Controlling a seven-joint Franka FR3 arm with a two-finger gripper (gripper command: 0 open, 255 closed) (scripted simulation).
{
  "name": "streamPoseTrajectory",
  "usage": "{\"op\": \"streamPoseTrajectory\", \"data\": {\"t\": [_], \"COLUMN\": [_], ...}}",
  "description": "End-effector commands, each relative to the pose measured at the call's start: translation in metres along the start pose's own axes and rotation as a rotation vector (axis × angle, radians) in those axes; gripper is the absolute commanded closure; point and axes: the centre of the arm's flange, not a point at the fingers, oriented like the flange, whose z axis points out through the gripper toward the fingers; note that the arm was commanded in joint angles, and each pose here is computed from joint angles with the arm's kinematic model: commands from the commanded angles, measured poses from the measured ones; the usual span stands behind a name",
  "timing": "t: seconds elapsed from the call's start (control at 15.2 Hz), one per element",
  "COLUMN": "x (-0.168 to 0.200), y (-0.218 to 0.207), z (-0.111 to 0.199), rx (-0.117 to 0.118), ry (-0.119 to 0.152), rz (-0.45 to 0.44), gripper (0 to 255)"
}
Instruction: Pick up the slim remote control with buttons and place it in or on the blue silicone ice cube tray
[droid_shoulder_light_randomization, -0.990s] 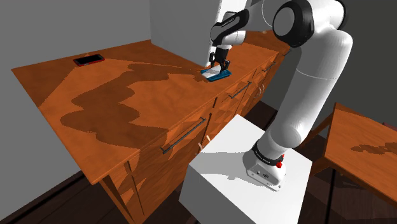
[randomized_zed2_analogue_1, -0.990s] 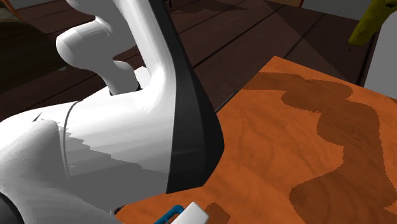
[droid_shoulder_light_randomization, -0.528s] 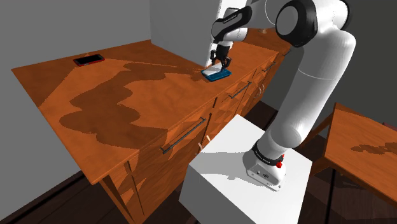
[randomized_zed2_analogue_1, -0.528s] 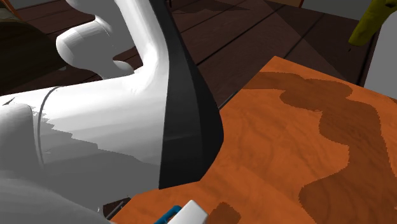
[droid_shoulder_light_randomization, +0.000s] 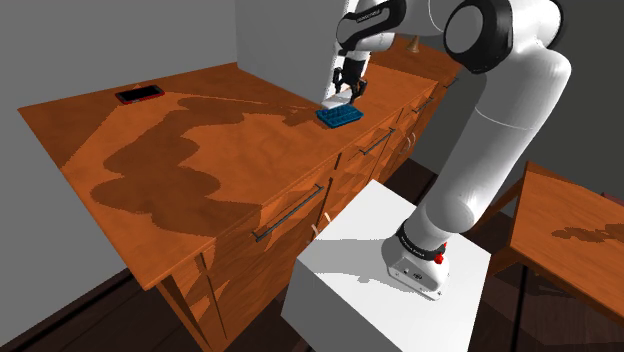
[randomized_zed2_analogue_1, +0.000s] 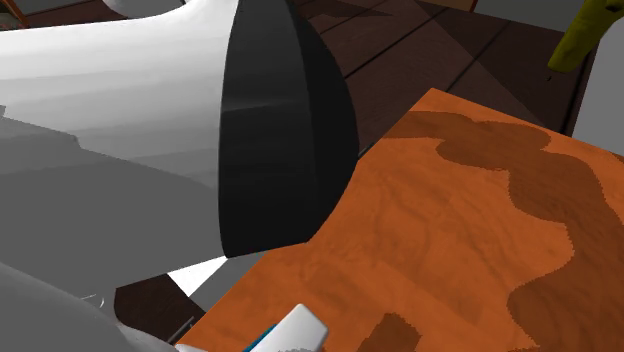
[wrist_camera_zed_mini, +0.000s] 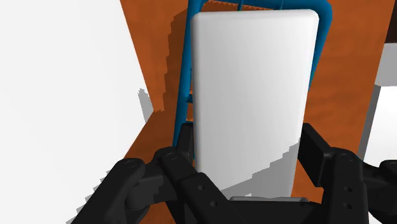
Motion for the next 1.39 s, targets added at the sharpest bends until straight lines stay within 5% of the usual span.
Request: {"op": "streamPoseTrajectory", "data": {"t": [0.0,1.32], "x": [-0.001,-0.018], "y": [0.000,-0.010], "z": [-0.011,0.059], "rx": [0.000,0.000], "ry": [0.000,0.000], "rz": [0.000,0.000], "gripper": [255,255]}}
